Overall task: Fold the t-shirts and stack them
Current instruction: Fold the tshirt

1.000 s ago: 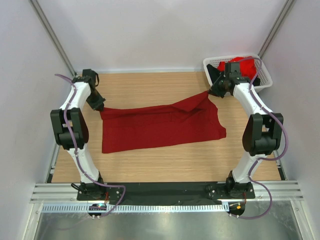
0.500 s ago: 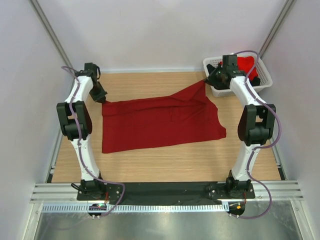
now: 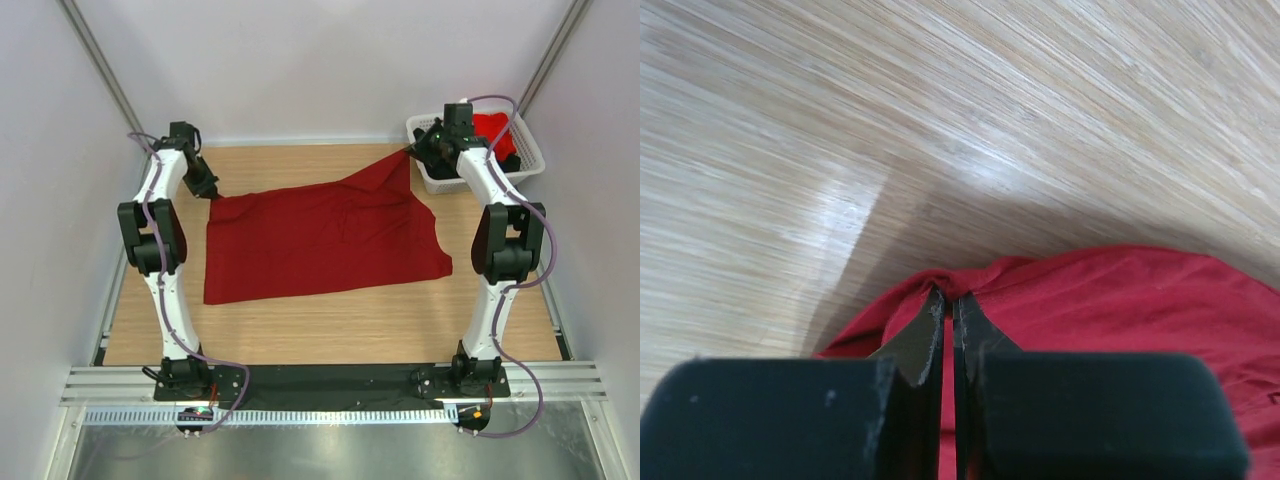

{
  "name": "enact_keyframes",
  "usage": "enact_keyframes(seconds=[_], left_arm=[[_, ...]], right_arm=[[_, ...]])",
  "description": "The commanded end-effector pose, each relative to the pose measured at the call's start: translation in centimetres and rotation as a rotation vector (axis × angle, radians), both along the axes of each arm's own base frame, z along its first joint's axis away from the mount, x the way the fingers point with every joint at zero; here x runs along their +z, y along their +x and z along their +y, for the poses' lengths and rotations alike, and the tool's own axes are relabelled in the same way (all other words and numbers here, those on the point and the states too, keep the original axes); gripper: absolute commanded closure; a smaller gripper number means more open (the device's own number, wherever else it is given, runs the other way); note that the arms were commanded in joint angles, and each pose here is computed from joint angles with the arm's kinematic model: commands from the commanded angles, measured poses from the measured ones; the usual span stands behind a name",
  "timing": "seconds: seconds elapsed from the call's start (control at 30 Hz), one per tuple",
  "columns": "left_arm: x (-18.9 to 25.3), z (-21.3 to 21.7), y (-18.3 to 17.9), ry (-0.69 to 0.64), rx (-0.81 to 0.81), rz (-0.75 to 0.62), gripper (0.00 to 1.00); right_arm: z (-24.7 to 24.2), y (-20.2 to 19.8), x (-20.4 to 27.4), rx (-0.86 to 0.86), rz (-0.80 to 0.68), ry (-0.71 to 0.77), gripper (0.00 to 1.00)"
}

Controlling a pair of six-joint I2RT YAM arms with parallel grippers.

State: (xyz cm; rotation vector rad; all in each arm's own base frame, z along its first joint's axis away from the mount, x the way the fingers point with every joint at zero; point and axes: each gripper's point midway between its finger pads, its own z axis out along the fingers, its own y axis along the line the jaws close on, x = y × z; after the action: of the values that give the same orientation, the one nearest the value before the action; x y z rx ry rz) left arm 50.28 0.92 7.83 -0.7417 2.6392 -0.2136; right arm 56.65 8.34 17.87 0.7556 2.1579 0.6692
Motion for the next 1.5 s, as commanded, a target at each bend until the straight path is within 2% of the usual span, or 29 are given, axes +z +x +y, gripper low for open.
enact_keyframes(seconds=[0.0,0.3,0.43,0.47,0.5,0.53,0.63,0.77,0.9,1.03,1.07,1.27,1.47], left_arm=[[1.7,-0.1,2.1,-0.070,0.020,-0.083,1.00],[2.0,0.7,3.5,-0.162,0.036,-0.119,0.99],[2.1,0.9,3.8,-0.199,0.084,-0.125,0.90],[3.4,1.3,4.4,-0.211,0.119,-0.170,0.79],[4.2,1.4,4.8,-0.222,0.132,-0.207,0.73],[4.4,1.7,5.6,-0.224,0.145,-0.258,0.58],[8.0,2.0,6.3,-0.236,0.166,-0.363,0.43],[8.2,1.4,5.7,-0.262,0.138,-0.330,0.43],[5.1,0.9,4.6,-0.271,0.123,-0.240,0.45],[2.3,0.7,4.5,-0.276,0.133,-0.182,0.58],[2.2,0.7,5.0,-0.263,0.115,-0.202,0.59],[2.0,1.9,5.9,0.013,-0.040,-0.259,0.59],[0.9,3.0,5.8,0.113,-0.108,-0.222,0.58]], right_arm=[[-0.4,1.4,3.2,-0.010,-0.094,0.013,0.99],[-0.5,1.4,2.8,-0.009,-0.083,0.044,0.99],[-0.4,1.5,2.5,-0.004,-0.081,0.048,0.99],[-0.4,1.4,2.5,-0.003,-0.082,0.046,0.99],[-0.4,1.5,2.5,-0.006,-0.082,0.045,0.99],[-0.4,1.5,2.5,-0.003,-0.081,0.043,0.99],[-0.4,1.4,2.5,0.001,-0.081,0.037,0.99],[-0.5,1.3,2.5,0.003,-0.078,0.032,0.99],[-0.3,1.4,2.4,0.003,-0.078,0.047,0.99],[-0.3,1.4,2.2,0.003,-0.077,0.045,0.99],[-0.3,1.4,2.1,0.005,-0.077,0.045,0.99],[-0.1,1.3,1.7,0.016,-0.071,0.048,0.99],[-0.2,0.9,1.1,0.018,-0.059,0.041,0.99]])
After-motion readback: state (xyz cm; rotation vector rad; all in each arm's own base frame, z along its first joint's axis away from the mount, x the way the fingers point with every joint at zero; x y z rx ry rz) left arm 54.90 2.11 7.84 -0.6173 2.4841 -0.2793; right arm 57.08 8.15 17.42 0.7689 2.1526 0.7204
